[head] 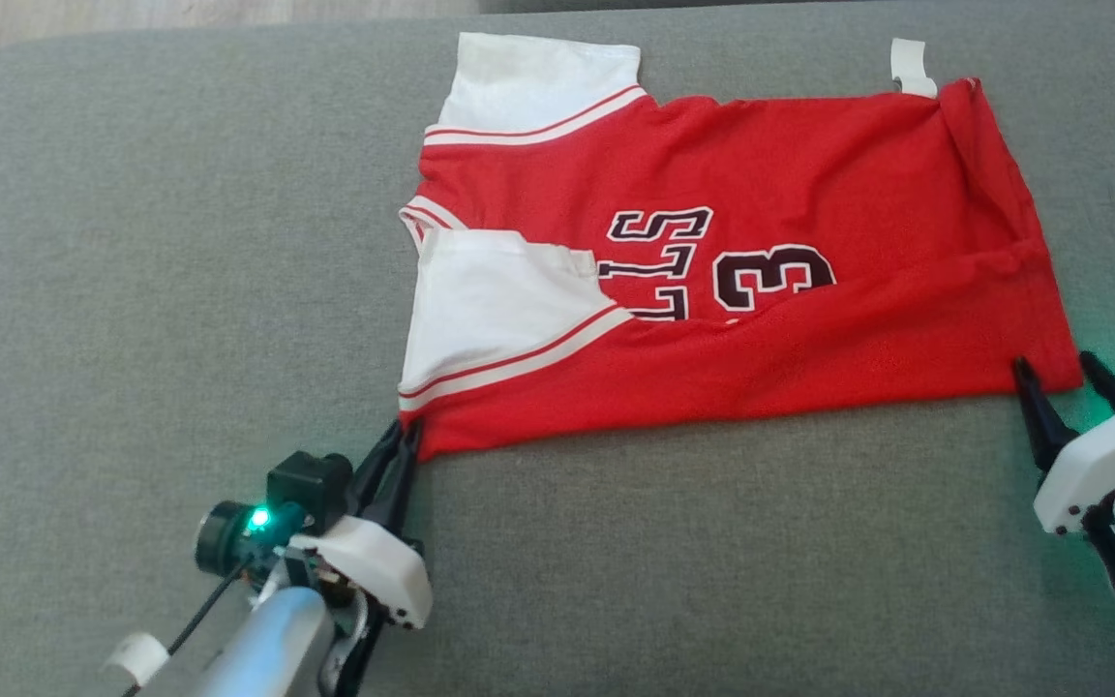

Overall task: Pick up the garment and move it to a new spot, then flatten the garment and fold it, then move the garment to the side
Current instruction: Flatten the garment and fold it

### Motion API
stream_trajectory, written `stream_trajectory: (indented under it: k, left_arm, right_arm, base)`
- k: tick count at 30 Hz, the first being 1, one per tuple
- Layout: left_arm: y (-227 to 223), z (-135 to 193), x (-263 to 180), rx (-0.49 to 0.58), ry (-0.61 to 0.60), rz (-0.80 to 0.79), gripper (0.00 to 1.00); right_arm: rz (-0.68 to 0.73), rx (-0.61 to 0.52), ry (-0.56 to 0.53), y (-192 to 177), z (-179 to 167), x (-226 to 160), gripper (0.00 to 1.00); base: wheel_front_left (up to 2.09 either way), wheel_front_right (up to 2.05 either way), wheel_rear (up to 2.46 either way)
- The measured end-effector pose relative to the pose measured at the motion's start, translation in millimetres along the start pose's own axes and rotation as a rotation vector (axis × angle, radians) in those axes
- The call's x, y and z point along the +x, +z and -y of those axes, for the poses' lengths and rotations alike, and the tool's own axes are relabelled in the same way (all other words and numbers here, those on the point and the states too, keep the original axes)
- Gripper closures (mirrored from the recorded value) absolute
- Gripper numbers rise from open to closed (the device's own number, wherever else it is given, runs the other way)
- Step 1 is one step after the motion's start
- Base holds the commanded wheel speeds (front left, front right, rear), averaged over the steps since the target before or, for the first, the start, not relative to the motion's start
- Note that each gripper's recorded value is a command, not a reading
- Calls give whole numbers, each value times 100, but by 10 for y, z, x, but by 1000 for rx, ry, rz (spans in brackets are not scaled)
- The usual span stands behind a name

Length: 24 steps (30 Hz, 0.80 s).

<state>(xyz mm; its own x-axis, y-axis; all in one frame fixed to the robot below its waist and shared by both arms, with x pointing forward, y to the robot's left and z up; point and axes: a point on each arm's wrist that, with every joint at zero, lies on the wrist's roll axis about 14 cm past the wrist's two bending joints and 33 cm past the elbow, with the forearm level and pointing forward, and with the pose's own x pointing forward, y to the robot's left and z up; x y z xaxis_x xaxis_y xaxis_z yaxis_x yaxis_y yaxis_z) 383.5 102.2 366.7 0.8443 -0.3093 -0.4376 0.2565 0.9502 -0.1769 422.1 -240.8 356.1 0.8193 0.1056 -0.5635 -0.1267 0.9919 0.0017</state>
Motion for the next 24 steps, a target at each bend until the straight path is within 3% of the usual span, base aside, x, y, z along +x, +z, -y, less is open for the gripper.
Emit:
stream_trajectory:
  k: [1, 10, 22, 23, 24]
  left_arm:
    - [12, -29, -10, 14, 4, 2, 100]
    - [147, -103, -189, 73, 2, 35, 100]
    - [-308, 204, -814, 39, -44, -62, 100]
    - [-313, 225, -835, 30, -43, -62, 100]
    - [-321, 243, -853, 26, -44, -65, 85]
  right_arm:
    - [-11, 10, 3, -7, -11, 12, 100]
    - [-4, 25, 25, 1, -23, -144, 100]
    - [-50, 15, 7, -471, 157, -834, 100]
    - [-51, 21, 3, -496, 166, -868, 71]
    - [-52, 25, 1, -517, 168, -896, 17]
  base:
    - [0, 0, 0]
    - [0, 0, 0]
    - [0, 0, 0]
    - [0, 0, 0]
    - [0, 0, 0]
